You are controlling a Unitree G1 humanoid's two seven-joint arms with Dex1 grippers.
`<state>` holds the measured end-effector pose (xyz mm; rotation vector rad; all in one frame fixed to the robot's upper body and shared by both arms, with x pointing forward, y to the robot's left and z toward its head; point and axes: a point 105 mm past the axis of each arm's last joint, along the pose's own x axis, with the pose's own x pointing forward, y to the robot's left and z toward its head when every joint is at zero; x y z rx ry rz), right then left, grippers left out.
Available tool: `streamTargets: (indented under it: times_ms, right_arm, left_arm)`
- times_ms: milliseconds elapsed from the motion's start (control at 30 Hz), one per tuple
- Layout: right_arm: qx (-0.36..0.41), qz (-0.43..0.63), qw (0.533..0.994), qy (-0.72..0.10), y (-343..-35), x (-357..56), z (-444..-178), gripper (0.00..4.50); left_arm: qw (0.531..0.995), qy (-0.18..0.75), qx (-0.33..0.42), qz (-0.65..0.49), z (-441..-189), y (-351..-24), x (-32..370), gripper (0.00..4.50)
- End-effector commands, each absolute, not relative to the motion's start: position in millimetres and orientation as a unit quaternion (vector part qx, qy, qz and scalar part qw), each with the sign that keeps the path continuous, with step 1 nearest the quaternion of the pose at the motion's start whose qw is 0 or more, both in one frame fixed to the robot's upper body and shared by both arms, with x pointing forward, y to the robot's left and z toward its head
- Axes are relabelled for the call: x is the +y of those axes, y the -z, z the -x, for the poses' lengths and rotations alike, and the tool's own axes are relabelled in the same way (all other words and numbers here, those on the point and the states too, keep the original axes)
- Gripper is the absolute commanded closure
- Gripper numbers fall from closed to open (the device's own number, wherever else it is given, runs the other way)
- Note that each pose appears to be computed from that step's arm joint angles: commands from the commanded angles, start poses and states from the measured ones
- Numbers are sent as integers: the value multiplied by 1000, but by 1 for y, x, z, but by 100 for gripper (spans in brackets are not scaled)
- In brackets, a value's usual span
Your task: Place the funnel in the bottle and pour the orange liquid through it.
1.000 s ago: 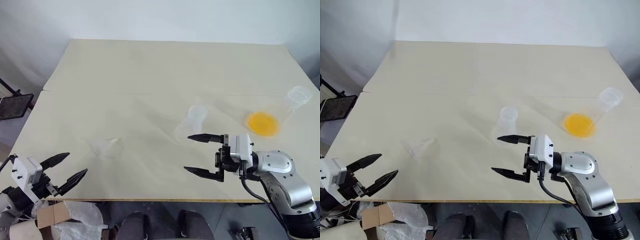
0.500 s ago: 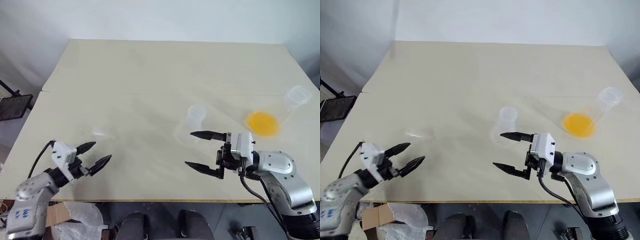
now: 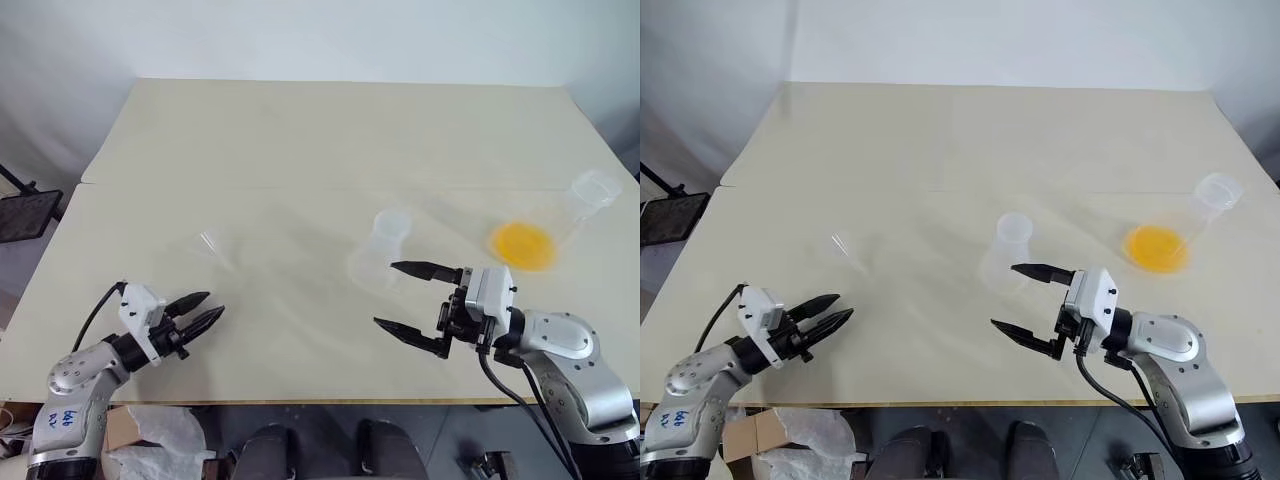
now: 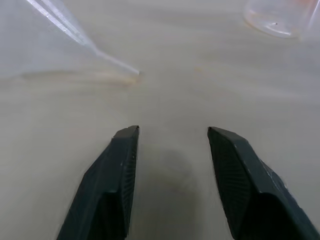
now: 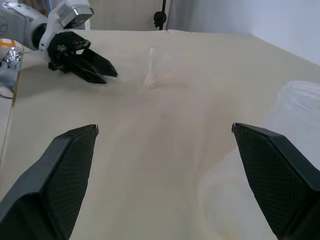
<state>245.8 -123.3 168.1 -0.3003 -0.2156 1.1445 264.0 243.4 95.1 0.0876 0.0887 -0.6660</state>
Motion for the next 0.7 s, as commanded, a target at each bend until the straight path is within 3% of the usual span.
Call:
streamTargets:
  times_ms: [33, 133, 333, 700]
  right_arm:
    - [-129, 148, 821, -537, -177, -119, -241, 0]
    - [-129, 146, 821, -536, -176, -118, -241, 0]
    - [-135, 145, 823, -532, -178, -117, -244, 0]
    - [-141, 148, 825, -527, -180, -117, -247, 0]
  left_arm:
    - [953, 298, 8, -58, -268, -116, 261, 104]
    - [956, 283, -18, -72, -279, -133, 269, 3]
    - [954, 282, -24, -95, -290, -149, 281, 3]
    - [935, 345, 12, -77, -306, -136, 258, 3]
